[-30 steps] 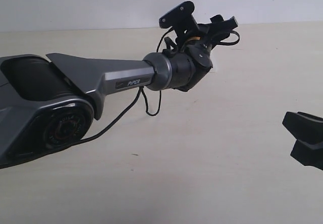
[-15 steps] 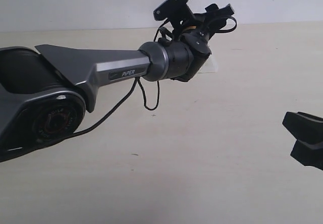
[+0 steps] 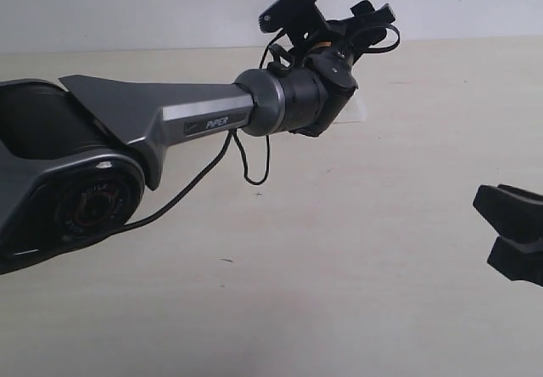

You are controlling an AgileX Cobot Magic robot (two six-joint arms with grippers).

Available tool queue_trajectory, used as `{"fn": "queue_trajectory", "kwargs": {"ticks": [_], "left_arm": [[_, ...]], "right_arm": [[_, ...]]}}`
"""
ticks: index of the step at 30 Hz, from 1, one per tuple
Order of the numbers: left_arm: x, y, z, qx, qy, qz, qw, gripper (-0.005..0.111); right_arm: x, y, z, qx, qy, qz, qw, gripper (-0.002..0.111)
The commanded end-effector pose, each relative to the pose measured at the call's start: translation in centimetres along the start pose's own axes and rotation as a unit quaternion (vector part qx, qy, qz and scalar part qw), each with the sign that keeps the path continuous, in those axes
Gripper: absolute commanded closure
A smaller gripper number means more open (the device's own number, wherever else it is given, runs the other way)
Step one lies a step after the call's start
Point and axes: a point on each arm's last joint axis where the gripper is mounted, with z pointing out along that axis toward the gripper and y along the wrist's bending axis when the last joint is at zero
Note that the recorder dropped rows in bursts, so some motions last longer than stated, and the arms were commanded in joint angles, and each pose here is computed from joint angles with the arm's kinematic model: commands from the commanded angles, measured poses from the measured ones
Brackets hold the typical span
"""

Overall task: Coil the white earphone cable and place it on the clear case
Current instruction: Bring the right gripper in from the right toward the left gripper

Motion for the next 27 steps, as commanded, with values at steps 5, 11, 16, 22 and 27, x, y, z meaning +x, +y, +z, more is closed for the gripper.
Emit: {"fn": "queue_trajectory", "kwargs": {"ticks": [5, 11, 16, 22, 27], "left_arm": [[-0.9, -0.6, -0.2, 0.004, -0.010, -0.008, 1.000, 0.027], [-1.0, -0.9, -0.3, 0.007, 0.001, 0.007, 1.000, 0.027], [-0.9, -0.8, -0.3, 0.002, 0.008, 0.029, 1.000, 0.027], [-0.9, -0.8, -0.3, 0.001, 0.010, 0.029, 1.000, 0.027], [-1.0, -0.9, -0.4, 0.000, 0.013, 0.031, 0.999, 0.027]], "right_arm": [[-3.6, 1.5, 1.9, -0.027, -0.070, -0.045, 0.996, 0.079], [-4.8, 1.9, 6.3, 0.000, -0.020, -0.078, 0.997, 0.071], [-4.8, 0.3, 9.2, 0.039, 0.008, -0.080, 0.996, 0.070], [-5.1, -2.8, 11.6, 0.071, 0.043, -0.072, 0.994, 0.070], [-4.8, -3.1, 13.5, -0.008, 0.106, -0.059, 0.993, 0.070]]}}
